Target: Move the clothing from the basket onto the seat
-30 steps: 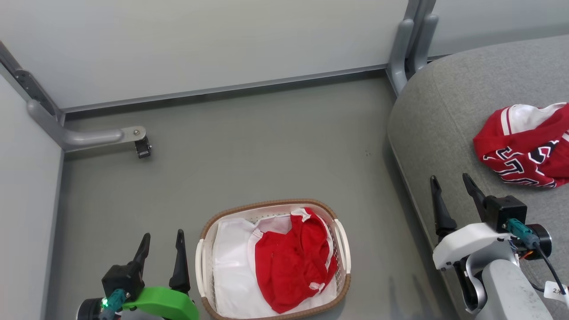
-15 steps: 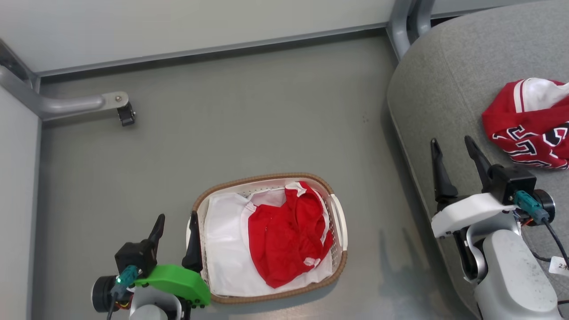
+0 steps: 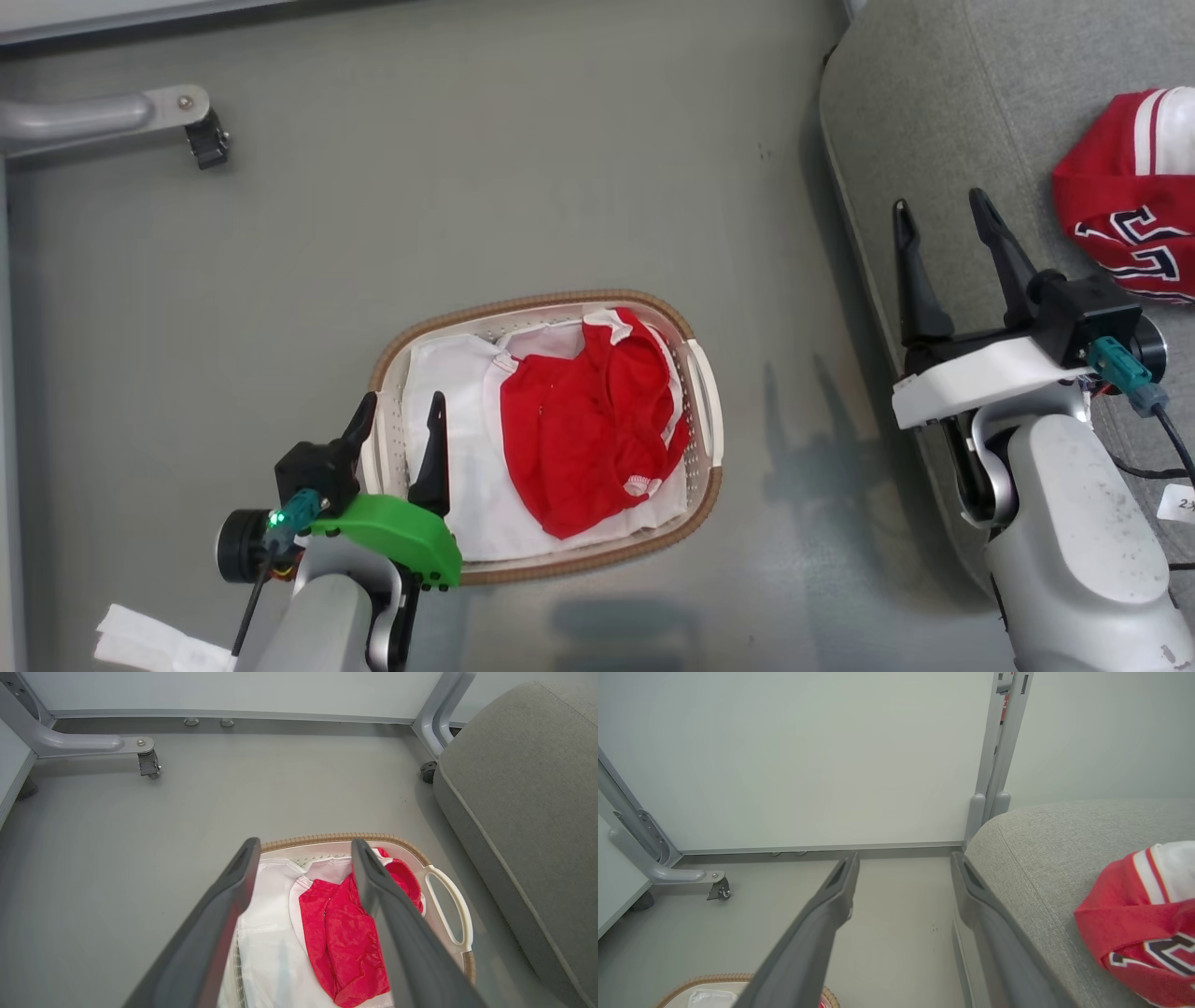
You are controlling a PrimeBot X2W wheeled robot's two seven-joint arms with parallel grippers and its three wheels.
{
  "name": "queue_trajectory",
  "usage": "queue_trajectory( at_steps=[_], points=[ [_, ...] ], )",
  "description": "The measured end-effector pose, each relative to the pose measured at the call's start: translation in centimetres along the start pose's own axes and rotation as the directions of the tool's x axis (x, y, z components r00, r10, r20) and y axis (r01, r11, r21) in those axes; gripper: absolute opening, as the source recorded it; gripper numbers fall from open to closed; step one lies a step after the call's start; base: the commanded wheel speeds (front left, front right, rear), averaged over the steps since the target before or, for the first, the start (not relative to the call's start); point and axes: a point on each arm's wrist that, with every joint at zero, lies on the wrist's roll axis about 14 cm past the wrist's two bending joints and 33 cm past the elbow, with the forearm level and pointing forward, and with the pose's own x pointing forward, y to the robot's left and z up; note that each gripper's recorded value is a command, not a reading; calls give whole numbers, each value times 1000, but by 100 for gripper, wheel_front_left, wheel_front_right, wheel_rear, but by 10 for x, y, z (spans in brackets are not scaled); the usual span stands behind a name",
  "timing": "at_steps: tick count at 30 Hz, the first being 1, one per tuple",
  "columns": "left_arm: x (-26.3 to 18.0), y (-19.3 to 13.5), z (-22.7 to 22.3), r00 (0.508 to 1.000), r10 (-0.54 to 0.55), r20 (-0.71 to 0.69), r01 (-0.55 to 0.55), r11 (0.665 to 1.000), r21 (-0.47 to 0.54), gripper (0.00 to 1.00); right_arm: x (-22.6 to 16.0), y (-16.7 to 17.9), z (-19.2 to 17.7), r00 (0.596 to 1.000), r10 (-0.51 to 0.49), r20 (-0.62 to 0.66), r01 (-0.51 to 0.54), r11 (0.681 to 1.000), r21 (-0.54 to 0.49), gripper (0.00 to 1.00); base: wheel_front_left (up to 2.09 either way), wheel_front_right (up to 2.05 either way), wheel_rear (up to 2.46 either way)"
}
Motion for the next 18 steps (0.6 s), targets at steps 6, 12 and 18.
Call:
queue_trajectory(
  at_steps=[6, 12, 18],
  points=[
    [17, -5, -20, 997, -38, -65, 38, 999, 2, 100, 12, 0, -8, 1000, 6, -2, -6, 1000, 1, 100, 0, 0, 0],
    [33, -10, -44, 987, -76, -144, 79, 997, 14, 100, 23, 2, -15, 1000, 17, 2, -17, 1000, 5, 100, 0, 0, 0],
    [50, -16, -64, 972, -117, -206, 122, 993, 11, 100, 32, -1, -23, 1000, 14, 1, -14, 1000, 5, 100, 0, 0, 0]
  ],
)
